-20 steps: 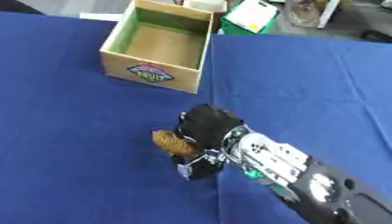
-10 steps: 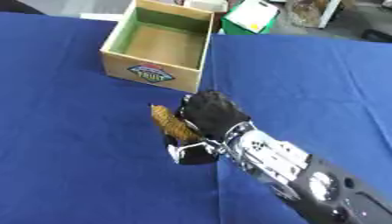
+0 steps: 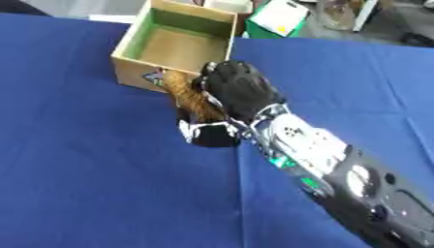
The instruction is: Pick up objects on the table and place them in the box.
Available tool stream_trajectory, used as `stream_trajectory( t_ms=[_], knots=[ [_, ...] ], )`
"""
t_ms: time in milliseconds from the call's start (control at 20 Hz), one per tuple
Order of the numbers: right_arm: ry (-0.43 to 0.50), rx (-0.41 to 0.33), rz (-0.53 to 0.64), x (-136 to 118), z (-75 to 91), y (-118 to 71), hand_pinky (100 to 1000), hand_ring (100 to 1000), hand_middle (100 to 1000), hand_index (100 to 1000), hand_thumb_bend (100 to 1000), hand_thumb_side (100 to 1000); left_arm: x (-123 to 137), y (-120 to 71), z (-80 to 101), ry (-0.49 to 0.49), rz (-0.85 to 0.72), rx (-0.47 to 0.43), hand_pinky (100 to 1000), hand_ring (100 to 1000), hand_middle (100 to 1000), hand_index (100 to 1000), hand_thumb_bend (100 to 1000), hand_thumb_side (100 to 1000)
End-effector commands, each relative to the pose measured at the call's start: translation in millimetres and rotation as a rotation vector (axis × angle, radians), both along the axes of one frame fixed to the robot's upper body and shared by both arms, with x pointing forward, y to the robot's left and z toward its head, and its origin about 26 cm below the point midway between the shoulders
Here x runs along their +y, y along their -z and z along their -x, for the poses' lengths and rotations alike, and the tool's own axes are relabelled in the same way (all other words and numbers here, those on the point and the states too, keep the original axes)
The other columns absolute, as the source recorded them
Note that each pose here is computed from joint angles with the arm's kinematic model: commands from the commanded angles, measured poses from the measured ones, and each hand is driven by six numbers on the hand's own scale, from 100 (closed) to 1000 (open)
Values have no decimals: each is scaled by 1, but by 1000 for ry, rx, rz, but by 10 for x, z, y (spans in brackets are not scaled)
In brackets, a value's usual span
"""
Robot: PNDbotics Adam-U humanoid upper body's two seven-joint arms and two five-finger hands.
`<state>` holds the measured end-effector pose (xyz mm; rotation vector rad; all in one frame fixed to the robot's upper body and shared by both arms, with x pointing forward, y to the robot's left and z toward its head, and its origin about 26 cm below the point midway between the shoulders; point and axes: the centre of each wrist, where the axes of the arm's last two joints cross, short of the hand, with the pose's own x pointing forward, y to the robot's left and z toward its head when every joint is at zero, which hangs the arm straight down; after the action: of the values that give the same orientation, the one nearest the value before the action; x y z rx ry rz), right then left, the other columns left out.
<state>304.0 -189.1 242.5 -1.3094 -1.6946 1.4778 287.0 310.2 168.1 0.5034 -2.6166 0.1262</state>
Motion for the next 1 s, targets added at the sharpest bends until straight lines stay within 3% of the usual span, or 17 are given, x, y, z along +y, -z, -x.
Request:
stream_trajectory(
  t_ms=[50, 400, 700, 1000],
  knots=[
    [-12, -38, 0, -89, 21, -295, 675, 535, 342, 401, 100, 701, -3, -65, 25, 8, -22, -19, 444, 438, 477, 654, 100, 546],
    [18, -100, -60, -164, 53, -843, 673, 524, 333, 403, 100, 671, -7, -48, 31, 10, -26, -12, 445, 436, 476, 654, 100, 541],
    [89, -143, -116, -112, 82, -1162, 672, 523, 327, 405, 100, 646, -18, -44, 28, 13, -30, -8, 445, 435, 476, 654, 100, 538],
    [147, -128, -200, -28, -316, -1323, 681, 526, 328, 429, 100, 595, -31, -35, 28, 21, -33, -7, 446, 433, 475, 653, 100, 540]
  ],
)
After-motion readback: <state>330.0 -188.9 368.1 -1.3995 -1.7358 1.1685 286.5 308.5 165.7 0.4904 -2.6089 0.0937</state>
